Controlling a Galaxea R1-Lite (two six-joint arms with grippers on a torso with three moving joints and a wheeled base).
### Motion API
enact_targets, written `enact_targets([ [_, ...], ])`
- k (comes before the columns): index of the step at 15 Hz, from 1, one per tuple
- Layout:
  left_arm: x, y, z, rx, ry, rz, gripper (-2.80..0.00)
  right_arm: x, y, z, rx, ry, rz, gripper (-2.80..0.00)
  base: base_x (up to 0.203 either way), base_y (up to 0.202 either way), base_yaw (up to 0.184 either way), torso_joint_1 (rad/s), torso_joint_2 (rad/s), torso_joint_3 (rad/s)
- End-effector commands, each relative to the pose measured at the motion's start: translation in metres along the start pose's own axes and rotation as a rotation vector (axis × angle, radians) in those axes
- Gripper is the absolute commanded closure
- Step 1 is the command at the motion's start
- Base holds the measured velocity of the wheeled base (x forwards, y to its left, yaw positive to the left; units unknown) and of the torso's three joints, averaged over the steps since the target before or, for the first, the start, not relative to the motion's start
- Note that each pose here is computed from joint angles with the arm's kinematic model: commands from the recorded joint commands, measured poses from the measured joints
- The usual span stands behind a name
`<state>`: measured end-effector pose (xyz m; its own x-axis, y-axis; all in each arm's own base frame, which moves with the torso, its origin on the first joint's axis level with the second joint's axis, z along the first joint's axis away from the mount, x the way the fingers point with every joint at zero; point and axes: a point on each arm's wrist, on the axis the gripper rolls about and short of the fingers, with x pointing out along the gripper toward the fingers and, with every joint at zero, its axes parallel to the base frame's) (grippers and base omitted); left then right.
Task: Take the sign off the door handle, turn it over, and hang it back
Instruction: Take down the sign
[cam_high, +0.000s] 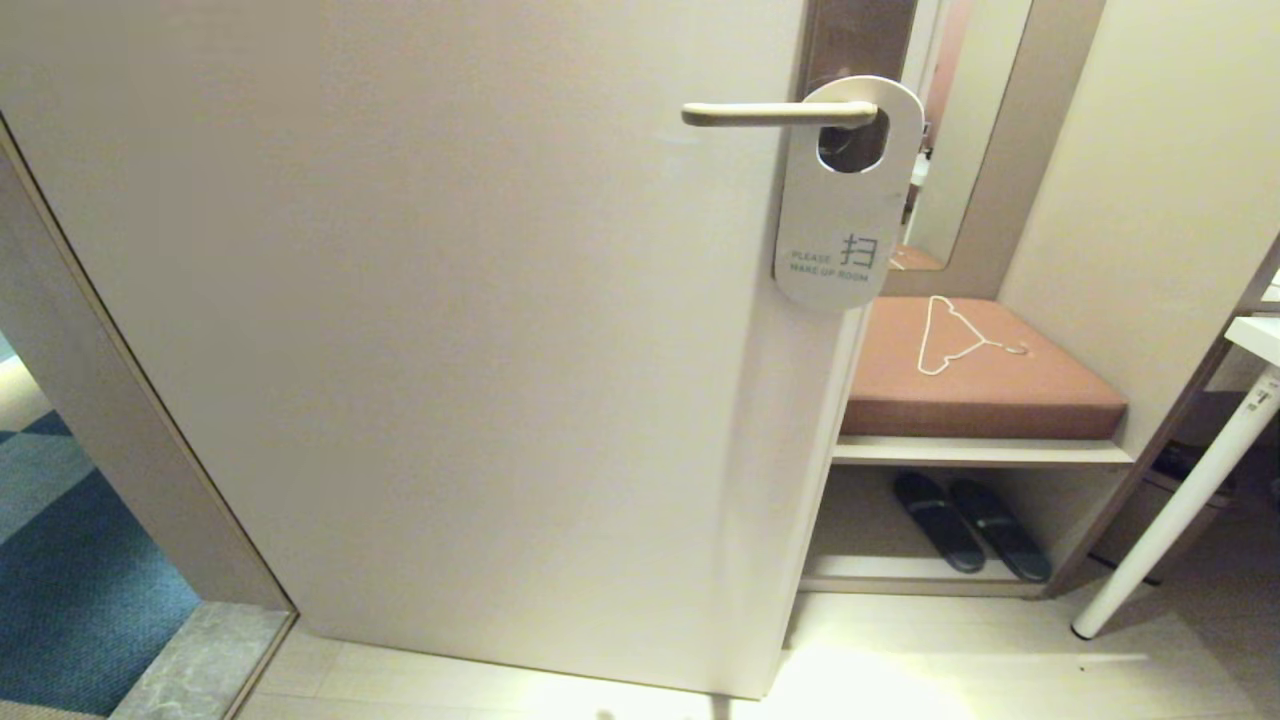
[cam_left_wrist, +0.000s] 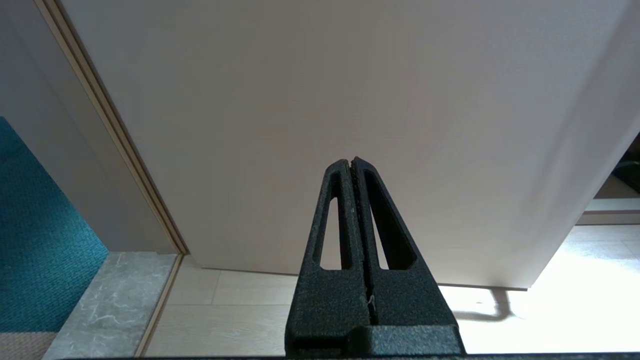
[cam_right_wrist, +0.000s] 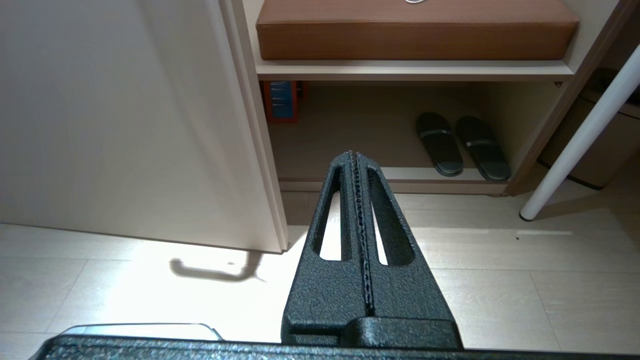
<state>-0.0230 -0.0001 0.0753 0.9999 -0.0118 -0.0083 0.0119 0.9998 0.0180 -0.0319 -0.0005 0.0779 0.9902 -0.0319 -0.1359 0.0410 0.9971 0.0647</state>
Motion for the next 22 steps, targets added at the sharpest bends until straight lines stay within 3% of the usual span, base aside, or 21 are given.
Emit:
enact_targets([
  [1,0.0,0.0,0.0,0.0,0.001,0.0,0.0,0.0,0.0,0.0,0.001,0.002,0.0,0.0,0.0,0.0,0.0,0.0,0.0,0.0],
  [7,0.0,0.0,0.0,-0.005,0.0,0.009,0.0,0.0,0.0,0.001,-0.008,-0.004,-0.002,0.0,0.0,0.0,0.0,0.0,0.0,0.0],
  [14,0.0,0.0,0.0,-0.01,-0.001,0.01,0.0,-0.007,0.001,0.018,-0.002,-0.096,0.001,0.0,0.0,0.0,0.0,0.0,0.0,0.0],
  [22,0.0,0.0,0.0,-0.014,-0.001,0.01,0.0,-0.02,0.003,0.058,-0.015,-0.172,0.009,0.0,0.0,0.0,0.0,0.0,0.0,0.0],
])
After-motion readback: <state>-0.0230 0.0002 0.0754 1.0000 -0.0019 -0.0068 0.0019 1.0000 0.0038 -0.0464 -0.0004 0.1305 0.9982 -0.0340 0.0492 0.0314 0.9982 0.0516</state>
